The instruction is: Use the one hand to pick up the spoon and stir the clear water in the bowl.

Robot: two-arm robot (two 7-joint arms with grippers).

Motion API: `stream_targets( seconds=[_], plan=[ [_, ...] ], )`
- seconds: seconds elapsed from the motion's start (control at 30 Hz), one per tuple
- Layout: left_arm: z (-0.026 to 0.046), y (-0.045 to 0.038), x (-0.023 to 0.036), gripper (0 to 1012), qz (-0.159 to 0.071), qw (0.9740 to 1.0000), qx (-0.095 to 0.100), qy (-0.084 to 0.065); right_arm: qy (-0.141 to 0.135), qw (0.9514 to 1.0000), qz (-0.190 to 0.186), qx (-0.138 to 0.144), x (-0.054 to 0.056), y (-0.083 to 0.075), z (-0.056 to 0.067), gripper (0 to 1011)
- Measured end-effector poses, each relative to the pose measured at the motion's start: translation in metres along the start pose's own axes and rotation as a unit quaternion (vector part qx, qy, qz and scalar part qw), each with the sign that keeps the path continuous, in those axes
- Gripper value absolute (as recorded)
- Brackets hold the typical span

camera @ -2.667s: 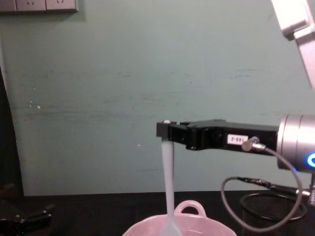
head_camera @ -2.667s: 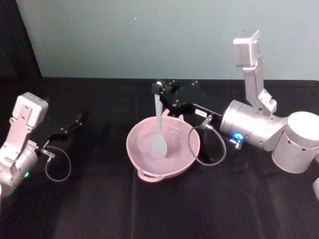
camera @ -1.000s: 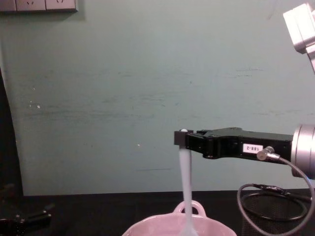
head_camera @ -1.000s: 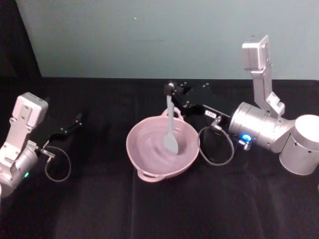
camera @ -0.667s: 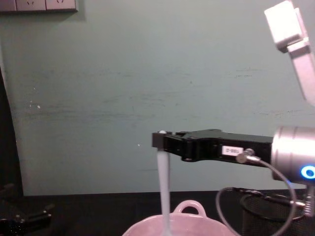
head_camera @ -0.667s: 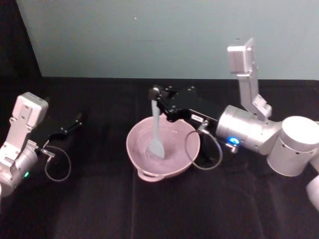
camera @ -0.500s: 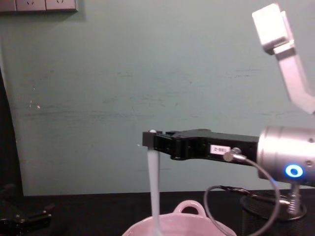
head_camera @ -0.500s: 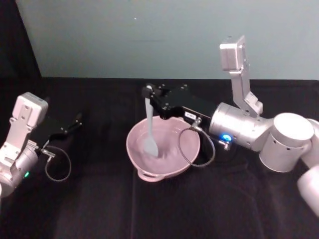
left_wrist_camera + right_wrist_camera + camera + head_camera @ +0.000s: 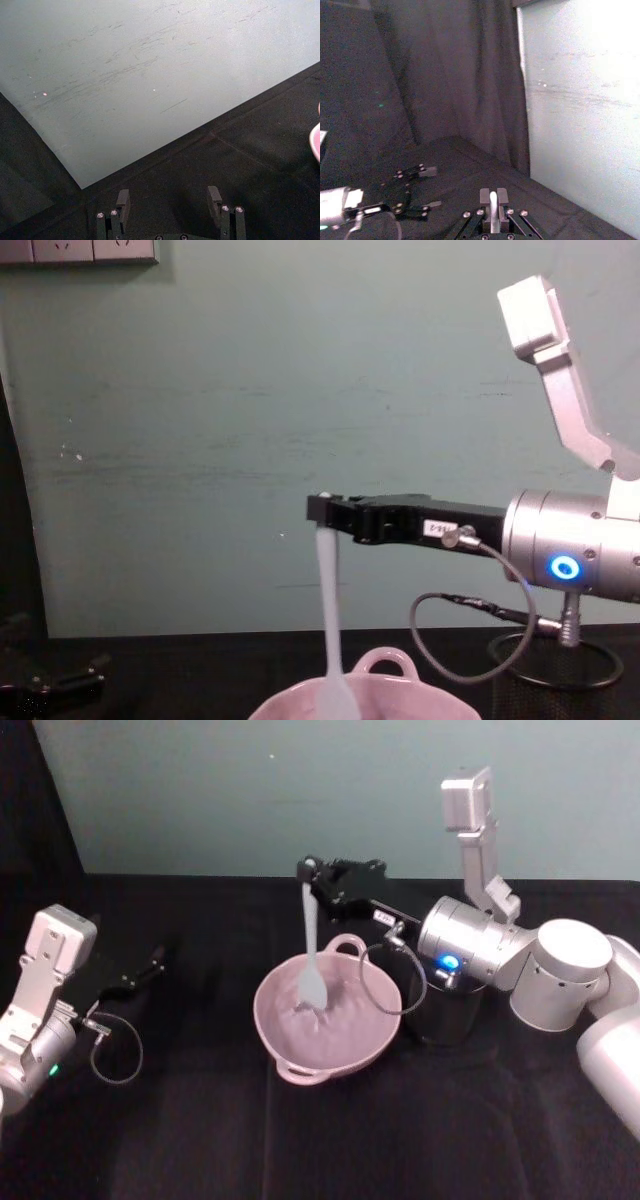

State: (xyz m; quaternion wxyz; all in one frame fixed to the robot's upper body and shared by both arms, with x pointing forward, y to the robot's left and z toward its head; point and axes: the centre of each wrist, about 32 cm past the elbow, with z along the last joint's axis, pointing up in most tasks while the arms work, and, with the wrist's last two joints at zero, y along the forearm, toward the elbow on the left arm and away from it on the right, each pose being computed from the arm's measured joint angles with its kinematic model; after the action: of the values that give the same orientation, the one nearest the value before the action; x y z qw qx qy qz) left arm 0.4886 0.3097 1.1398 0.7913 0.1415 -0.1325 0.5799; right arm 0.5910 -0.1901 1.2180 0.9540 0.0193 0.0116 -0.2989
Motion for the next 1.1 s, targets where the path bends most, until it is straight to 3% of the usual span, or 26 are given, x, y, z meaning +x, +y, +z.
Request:
stream_targets(
  seconds=[0.27, 0.43, 0.8, 1.1],
  plan=[
    [0.0, 0.0, 0.0, 1011, 0.0, 1.0, 0.0, 0.0, -0.008, 0.9995, -0.03, 0.003, 0.014, -0.015, 0.004, 94],
    [0.0, 0.0, 0.0, 1011, 0.0, 1.0, 0.0, 0.0, -0.013, 0.9992, -0.038, 0.001, 0.014, -0.026, 0.006, 94],
    [0.0, 0.0, 0.0, 1011, 0.0, 1.0, 0.0, 0.0, -0.02, 0.9994, -0.026, -0.011, -0.009, -0.047, 0.009, 94],
    [0.0, 0.0, 0.0, 1011, 0.0, 1.0, 0.0, 0.0, -0.015, 0.9998, -0.005, -0.016, -0.025, -0.044, 0.005, 94]
  ],
)
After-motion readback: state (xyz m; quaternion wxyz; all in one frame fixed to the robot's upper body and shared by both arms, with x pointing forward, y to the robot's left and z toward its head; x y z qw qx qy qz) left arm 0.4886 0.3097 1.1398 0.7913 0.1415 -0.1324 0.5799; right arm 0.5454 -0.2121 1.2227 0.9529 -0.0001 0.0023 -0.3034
